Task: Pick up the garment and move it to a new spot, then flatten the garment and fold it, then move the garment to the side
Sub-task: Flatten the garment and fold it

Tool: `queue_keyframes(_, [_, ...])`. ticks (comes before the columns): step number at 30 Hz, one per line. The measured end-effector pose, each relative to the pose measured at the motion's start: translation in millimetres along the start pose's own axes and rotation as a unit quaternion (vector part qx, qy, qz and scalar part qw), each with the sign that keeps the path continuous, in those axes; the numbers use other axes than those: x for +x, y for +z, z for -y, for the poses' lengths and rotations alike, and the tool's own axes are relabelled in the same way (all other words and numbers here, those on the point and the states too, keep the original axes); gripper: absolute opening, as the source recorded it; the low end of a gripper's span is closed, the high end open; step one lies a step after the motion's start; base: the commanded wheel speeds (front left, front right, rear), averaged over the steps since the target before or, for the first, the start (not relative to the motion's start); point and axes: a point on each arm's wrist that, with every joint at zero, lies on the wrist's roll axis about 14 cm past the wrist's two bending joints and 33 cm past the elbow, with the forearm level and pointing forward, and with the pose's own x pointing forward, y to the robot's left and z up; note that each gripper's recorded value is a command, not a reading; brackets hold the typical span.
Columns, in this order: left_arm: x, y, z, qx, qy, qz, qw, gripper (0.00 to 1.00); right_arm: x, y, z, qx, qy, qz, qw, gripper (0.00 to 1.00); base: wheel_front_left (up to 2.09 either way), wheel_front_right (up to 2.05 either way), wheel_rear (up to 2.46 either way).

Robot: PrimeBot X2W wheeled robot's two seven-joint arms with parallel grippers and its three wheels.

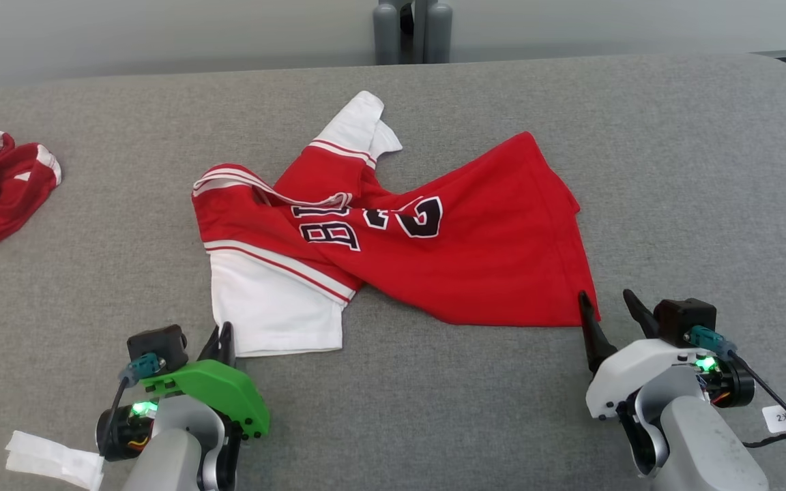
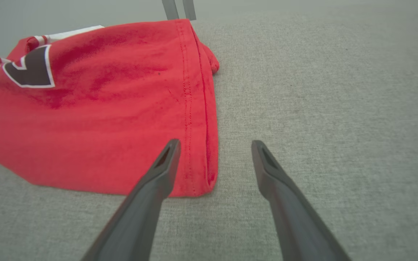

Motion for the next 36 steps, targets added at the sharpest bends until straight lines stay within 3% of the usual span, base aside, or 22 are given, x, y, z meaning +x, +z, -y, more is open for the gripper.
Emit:
queue_keyframes(9, [-8,11,-2,-0.008,0.003,0.023,1.0,0.0,16,-34,-16,-0.007,0.022,-0.077,0.997,1.0,0.0,0.0,0.0])
queue_keyframes(10, [-8,12,-2,-0.008,0.004,0.025,1.0,0.0,18,-34,-18,-0.008,0.025,-0.08,0.996,0.78,0.0,0.0,0.0])
queue_keyframes(11, [-9,12,-2,-0.008,0.004,0.026,1.0,0.0,20,-34,-18,-0.008,0.026,-0.079,0.996,0.35,0.0,0.0,0.0])
queue_keyframes(12, [-9,13,-2,-0.008,0.003,0.028,1.0,0.0,21,-34,-19,-0.008,0.027,-0.078,0.997,0.07,0.0,0.0,0.0])
queue_keyframes(13, [-9,14,-2,-0.008,0.003,0.03,1.0,0.0,22,-34,-20,-0.007,0.028,-0.078,0.996,0.0,0.0,0.0,0.0])
queue_keyframes(20, [-13,53,9,-0.044,-0.02,0.101,0.994,0.0,25,-13,-30,0.027,0.036,-0.04,0.998,0.0,0.0,0.0,0.0])
queue_keyframes(27, [-34,116,35,-0.106,-0.084,0.189,0.973,0.0,22,51,-47,0.083,0.06,0.063,0.993,0.0,0.0,0.0,0.0])
queue_keyframes(33, [-82,198,70,-0.124,-0.169,0.293,0.933,0.0,-1,130,-56,0.112,0.084,0.184,0.973,0.0,0.0,0.0,0.0])
queue_keyframes(36, [-123,244,90,-0.128,-0.218,0.351,0.902,0.0,-26,173,-56,0.121,0.096,0.246,0.957,0.0,0.0,0.0,0.0])
